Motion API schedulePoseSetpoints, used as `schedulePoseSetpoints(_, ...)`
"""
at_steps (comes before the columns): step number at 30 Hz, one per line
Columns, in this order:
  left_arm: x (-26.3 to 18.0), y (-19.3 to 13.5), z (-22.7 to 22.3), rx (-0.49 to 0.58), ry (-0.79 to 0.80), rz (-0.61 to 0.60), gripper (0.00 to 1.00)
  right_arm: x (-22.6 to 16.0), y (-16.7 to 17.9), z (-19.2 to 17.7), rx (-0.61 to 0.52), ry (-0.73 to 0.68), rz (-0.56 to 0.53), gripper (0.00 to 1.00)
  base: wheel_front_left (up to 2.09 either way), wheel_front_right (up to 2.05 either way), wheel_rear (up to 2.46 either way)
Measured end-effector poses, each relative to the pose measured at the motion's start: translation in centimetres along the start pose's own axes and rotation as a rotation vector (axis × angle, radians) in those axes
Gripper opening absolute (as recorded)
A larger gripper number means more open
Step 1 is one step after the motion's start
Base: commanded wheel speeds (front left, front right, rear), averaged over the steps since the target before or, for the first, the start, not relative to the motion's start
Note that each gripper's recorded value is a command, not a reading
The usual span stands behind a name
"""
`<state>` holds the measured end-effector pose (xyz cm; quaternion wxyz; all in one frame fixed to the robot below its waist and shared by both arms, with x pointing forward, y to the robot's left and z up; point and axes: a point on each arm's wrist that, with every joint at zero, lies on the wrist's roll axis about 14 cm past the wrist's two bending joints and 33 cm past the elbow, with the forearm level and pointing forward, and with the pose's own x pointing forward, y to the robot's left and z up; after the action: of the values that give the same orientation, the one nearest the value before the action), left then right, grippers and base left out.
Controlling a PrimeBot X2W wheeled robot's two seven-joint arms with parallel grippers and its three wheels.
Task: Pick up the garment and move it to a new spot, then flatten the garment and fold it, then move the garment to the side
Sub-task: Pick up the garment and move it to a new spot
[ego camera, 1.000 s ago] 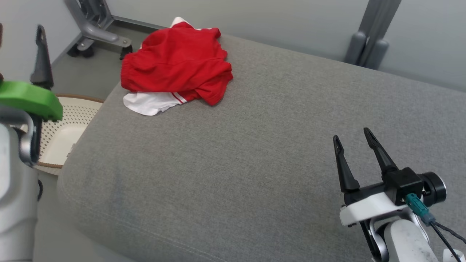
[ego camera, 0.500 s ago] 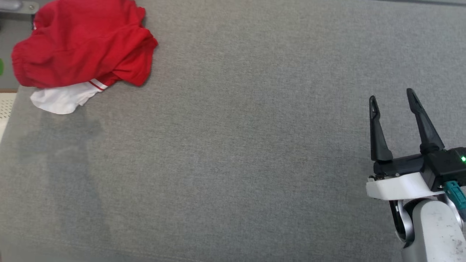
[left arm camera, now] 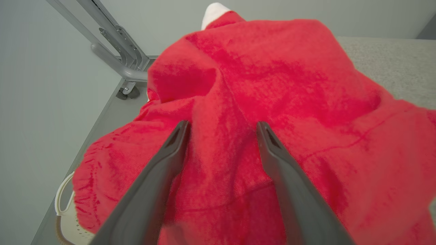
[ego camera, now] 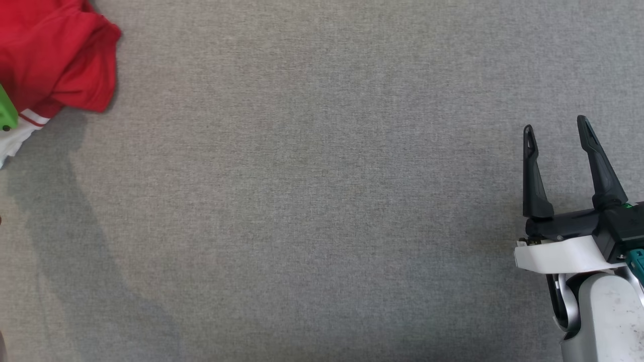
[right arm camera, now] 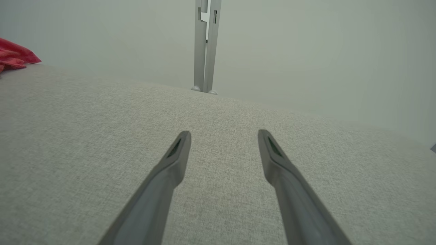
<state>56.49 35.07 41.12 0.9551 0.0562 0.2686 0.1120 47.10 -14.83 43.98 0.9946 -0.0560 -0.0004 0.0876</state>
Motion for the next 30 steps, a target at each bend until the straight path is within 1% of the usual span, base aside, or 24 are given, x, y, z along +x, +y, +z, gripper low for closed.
schedulePoseSetpoints(1,0.2,-0.1,-0.2,0.003,0.007,0.004,0.48,-0.1,-0.2,-0.1,-0.001,0.005,-0.004,1.0,0.0,0.0,0.0)
schedulePoseSetpoints(2,0.4,-0.2,-0.4,0.002,0.008,0.006,0.26,-0.2,-0.3,-0.2,-0.001,0.008,-0.007,1.0,0.0,0.0,0.0)
schedulePoseSetpoints(3,0.4,-0.2,-0.4,0.002,0.01,0.011,0.0,-0.2,-0.3,-0.3,-0.001,0.009,-0.008,1.0,0.0,0.0,0.0)
schedulePoseSetpoints(6,0.2,0.0,0.4,0.0,-0.022,0.017,0.0,-0.3,-0.3,0.0,0.005,0.004,-0.009,1.0,0.0,0.0,0.0)
schedulePoseSetpoints(10,-0.9,1.2,2.3,0.026,-0.083,0.047,0.0,-0.4,-0.3,1.1,0.018,-0.02,-0.012,1.0,0.0,0.0,0.0)
schedulePoseSetpoints(13,-2.1,2.2,4.5,0.052,-0.149,0.064,0.0,-0.7,-0.3,2.2,0.031,-0.042,-0.015,1.0,0.0,0.0,0.0)
schedulePoseSetpoints(16,-3.6,1.8,7.8,0.084,-0.241,0.042,0.0,-1.2,-0.5,3.3,0.046,-0.063,-0.023,1.0,0.0,0.0,0.0)
schedulePoseSetpoints(21,-7.0,-1.1,13.6,0.132,-0.402,-0.048,0.0,-3.0,-1.1,5.3,0.071,-0.097,-0.047,1.0,0.0,0.0,0.0)
schedulePoseSetpoints(26,-11.8,-6.0,18.7,0.155,-0.566,-0.174,0.0,-5.3,-2.5,7.5,0.077,-0.143,-0.093,1.0,0.0,0.0,0.0)
schedulePoseSetpoints(30,-16.5,-10.3,22.1,0.145,-0.695,-0.281,0.0,-7.5,-3.9,9.2,0.075,-0.181,-0.142,1.0,0.0,0.0,0.0)
